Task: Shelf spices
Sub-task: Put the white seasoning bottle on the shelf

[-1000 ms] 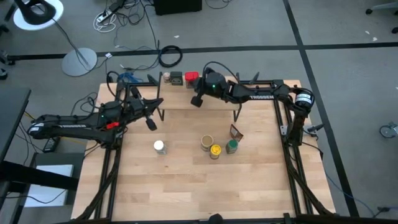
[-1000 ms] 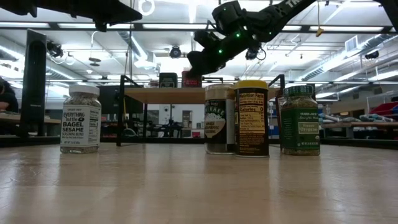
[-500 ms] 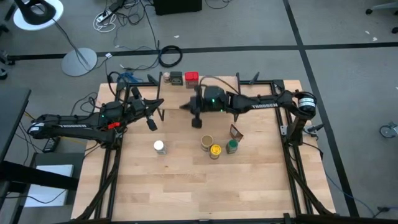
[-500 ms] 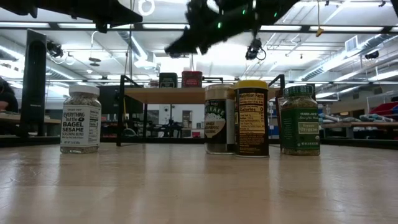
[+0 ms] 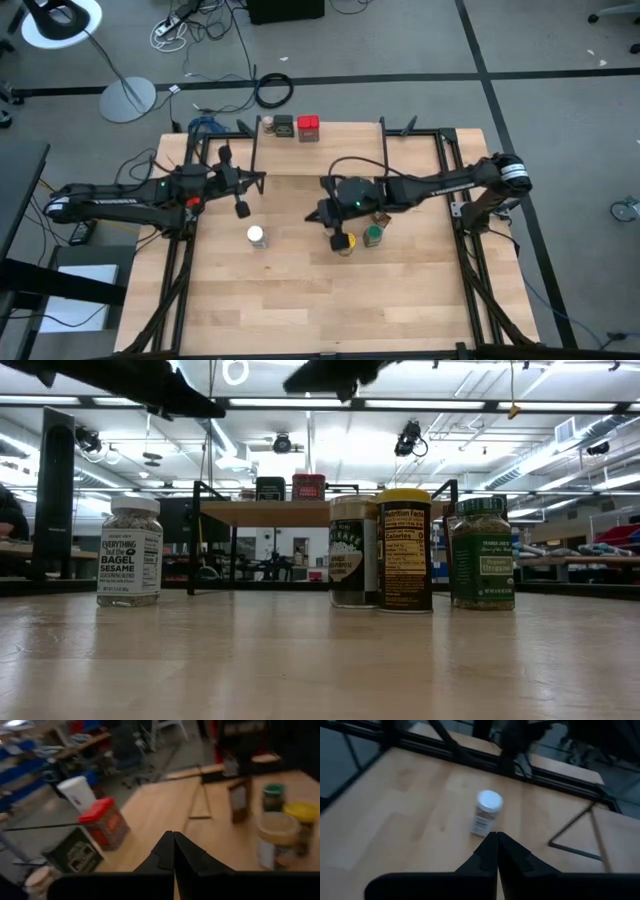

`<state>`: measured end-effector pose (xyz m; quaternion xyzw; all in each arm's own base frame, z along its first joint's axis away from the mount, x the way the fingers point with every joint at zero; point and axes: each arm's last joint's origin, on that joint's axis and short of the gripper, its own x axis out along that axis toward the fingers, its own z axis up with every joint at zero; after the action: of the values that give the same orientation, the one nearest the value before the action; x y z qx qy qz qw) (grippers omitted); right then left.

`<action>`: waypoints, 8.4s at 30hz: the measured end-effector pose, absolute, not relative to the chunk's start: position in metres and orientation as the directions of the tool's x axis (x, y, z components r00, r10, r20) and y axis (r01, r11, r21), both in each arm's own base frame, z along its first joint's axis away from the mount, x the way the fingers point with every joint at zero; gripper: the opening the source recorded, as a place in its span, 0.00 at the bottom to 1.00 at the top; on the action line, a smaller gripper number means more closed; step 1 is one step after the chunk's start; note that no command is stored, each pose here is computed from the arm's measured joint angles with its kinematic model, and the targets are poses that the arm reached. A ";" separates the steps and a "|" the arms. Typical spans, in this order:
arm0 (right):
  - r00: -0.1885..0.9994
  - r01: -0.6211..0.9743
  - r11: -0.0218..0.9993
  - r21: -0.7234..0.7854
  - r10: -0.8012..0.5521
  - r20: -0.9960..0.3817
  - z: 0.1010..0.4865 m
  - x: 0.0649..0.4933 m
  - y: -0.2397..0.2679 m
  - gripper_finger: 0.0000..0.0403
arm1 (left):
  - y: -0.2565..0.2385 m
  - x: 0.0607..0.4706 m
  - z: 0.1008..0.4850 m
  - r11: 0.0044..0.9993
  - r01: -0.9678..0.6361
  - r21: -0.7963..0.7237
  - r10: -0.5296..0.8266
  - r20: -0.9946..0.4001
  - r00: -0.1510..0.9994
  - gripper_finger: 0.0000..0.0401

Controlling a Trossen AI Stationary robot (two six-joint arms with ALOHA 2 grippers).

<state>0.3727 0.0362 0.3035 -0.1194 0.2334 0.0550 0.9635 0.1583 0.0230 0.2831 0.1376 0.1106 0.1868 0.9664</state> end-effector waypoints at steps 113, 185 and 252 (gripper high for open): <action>0.751 0.019 0.961 -0.276 -0.195 -0.630 0.314 0.316 0.080 0.81 | -0.054 0.189 0.249 0.979 -0.172 0.109 0.168 -0.908 0.384 0.76; 0.762 0.000 0.964 -0.267 -0.173 -0.624 0.317 0.312 0.089 0.76 | -0.061 0.242 0.233 0.988 0.055 0.142 0.115 -0.933 0.342 0.48; 0.892 0.169 0.924 -0.344 -0.292 -0.344 0.384 0.236 0.118 0.76 | 0.152 0.343 0.366 0.986 -0.137 0.099 0.146 -0.909 0.390 0.61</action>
<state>0.2356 0.1180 0.3839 -0.1542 0.1986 -0.1199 0.9604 0.3429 0.1519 0.3661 0.0041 0.5456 0.0848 0.8337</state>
